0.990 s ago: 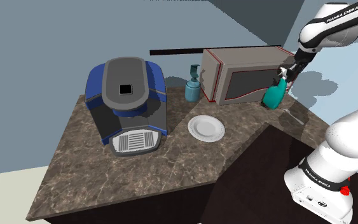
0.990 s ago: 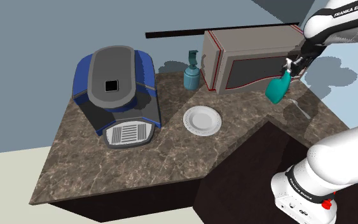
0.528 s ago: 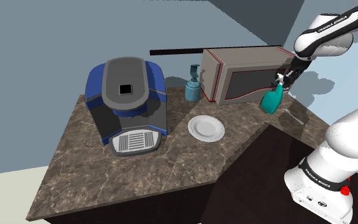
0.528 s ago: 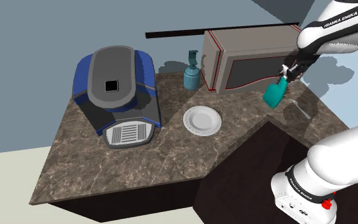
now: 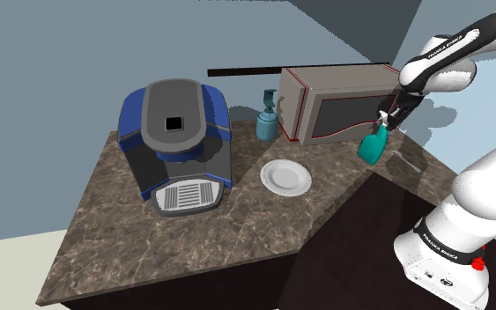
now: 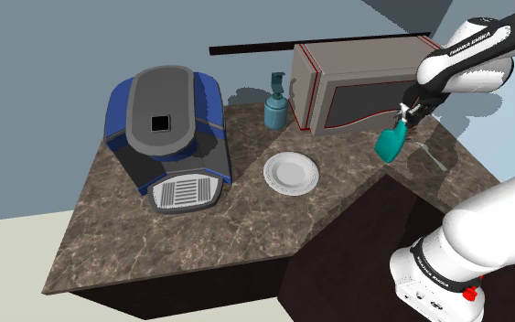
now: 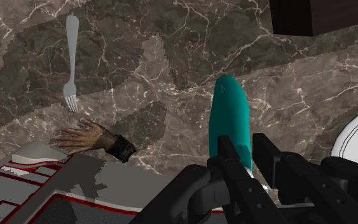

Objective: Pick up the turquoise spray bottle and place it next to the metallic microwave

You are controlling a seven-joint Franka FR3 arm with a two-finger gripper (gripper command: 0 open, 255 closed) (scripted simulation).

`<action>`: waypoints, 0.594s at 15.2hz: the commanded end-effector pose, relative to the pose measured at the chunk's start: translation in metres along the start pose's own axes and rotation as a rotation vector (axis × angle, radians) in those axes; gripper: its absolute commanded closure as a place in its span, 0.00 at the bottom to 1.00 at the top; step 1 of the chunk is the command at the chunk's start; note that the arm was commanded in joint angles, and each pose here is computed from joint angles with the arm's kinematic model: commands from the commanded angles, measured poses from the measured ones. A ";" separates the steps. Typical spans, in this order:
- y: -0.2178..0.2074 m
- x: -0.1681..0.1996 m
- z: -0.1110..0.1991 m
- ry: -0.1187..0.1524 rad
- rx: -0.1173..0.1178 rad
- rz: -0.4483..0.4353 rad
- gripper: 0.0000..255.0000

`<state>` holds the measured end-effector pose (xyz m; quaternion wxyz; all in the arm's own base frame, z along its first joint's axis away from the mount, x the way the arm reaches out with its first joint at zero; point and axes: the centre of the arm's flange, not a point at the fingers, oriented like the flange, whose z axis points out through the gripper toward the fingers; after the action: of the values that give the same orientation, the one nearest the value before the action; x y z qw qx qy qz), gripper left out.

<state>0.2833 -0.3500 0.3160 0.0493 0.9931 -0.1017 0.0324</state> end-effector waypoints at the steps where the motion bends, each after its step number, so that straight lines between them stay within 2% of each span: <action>1: 0.000 -0.001 0.011 0.001 -0.001 0.000 1.00; 9: -0.004 -0.004 0.052 0.001 -0.001 0.000 1.00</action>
<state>0.2826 -0.3495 0.2683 0.0493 0.9931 -0.1015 0.0325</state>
